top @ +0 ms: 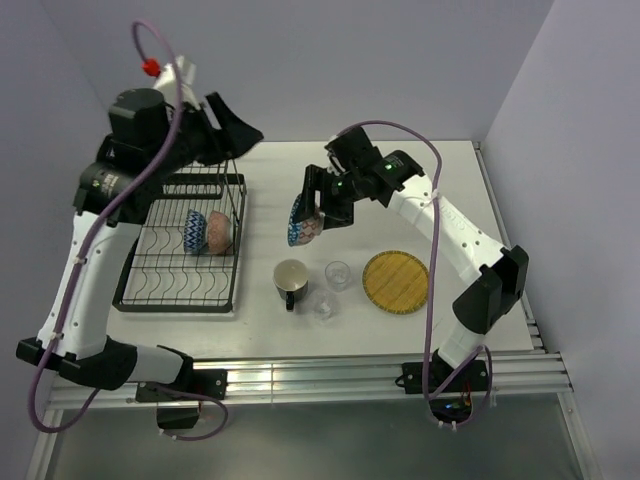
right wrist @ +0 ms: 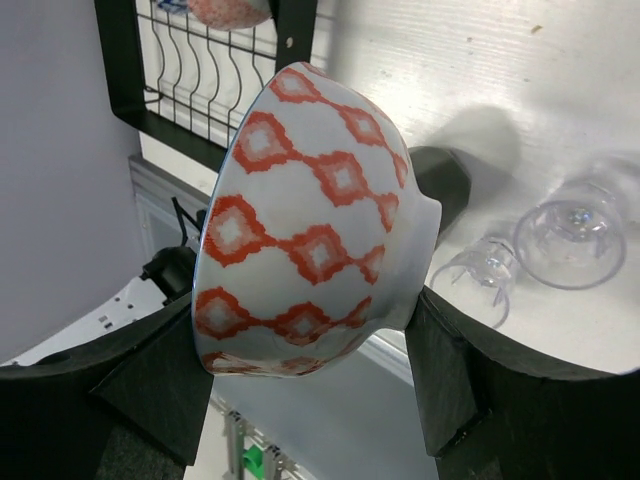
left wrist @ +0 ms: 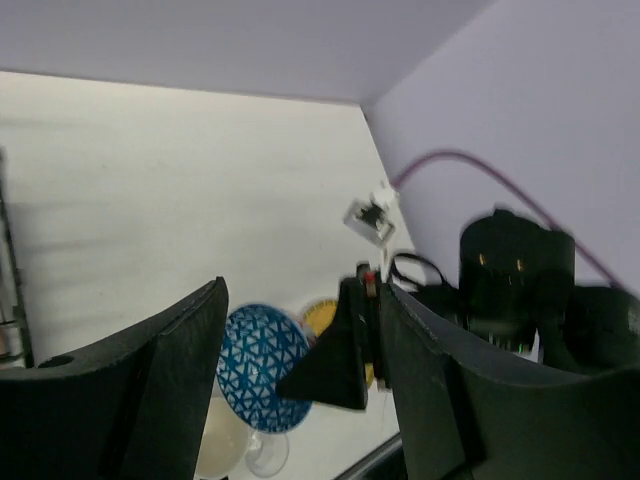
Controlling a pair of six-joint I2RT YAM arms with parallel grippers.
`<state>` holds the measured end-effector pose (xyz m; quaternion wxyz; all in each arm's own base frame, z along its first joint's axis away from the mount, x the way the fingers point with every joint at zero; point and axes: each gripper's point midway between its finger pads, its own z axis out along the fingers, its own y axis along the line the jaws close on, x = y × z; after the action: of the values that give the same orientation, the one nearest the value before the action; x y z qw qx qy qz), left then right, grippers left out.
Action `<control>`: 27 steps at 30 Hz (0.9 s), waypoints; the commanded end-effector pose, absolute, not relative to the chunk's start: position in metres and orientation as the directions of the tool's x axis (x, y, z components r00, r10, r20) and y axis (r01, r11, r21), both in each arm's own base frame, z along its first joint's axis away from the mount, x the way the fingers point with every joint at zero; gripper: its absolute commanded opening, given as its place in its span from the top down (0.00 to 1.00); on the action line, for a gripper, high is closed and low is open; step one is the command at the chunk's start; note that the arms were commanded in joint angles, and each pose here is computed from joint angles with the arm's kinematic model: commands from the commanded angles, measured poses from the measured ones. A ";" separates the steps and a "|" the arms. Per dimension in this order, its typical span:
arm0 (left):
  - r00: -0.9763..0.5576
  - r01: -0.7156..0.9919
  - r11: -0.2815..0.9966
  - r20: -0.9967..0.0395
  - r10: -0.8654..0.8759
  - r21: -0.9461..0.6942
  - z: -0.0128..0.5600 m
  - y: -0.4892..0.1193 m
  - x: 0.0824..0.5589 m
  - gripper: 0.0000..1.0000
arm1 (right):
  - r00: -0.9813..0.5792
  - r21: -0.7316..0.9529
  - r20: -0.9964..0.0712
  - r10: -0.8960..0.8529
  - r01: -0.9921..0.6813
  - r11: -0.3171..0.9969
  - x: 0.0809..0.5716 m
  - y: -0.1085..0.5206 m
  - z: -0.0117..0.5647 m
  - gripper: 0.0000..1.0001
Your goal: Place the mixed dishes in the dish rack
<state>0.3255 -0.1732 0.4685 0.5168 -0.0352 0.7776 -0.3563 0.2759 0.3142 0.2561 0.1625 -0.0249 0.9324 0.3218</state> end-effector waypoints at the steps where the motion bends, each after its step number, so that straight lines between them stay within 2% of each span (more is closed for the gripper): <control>1: -0.362 0.434 0.799 -0.892 -0.269 -0.417 0.474 -0.191 0.304 0.33 | -0.924 0.662 -0.358 0.133 -0.151 0.734 0.278 0.293 0.305 1.00; 4: -0.295 0.542 0.770 -0.934 -0.202 -0.338 0.467 -0.195 0.275 0.33 | -0.935 0.677 -0.324 0.145 -0.122 0.725 0.274 0.285 0.307 1.00; 8: -0.210 0.650 0.711 -0.962 -0.172 -0.269 0.467 -0.190 0.236 0.28 | -0.952 0.692 -0.262 0.159 -0.071 0.718 0.269 0.275 0.299 1.00; 9: -0.206 0.667 0.700 -0.966 -0.157 -0.256 0.461 -0.189 0.229 0.30 | -0.955 0.696 -0.249 0.164 -0.058 0.716 0.268 0.272 0.298 1.00; 15: -0.298 0.776 0.557 -0.950 -0.088 -0.295 0.426 -0.224 0.207 0.39 | -0.963 0.706 -0.214 0.164 -0.036 0.707 0.264 0.271 0.302 1.00; 20: -0.285 0.808 0.526 -0.957 -0.043 -0.265 0.412 -0.247 0.199 0.39 | -0.979 0.760 -0.116 0.169 0.022 0.649 0.255 0.279 0.311 1.00; 27: -0.280 0.854 0.479 -0.955 0.094 -0.203 0.382 -0.266 0.185 0.34 | -0.990 0.841 0.009 0.138 0.082 0.535 0.237 0.293 0.338 1.00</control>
<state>0.1891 -0.2672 0.3726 0.4738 0.3085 0.7252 -0.3929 0.2521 0.2858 0.2919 0.0383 0.0770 0.9093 0.4072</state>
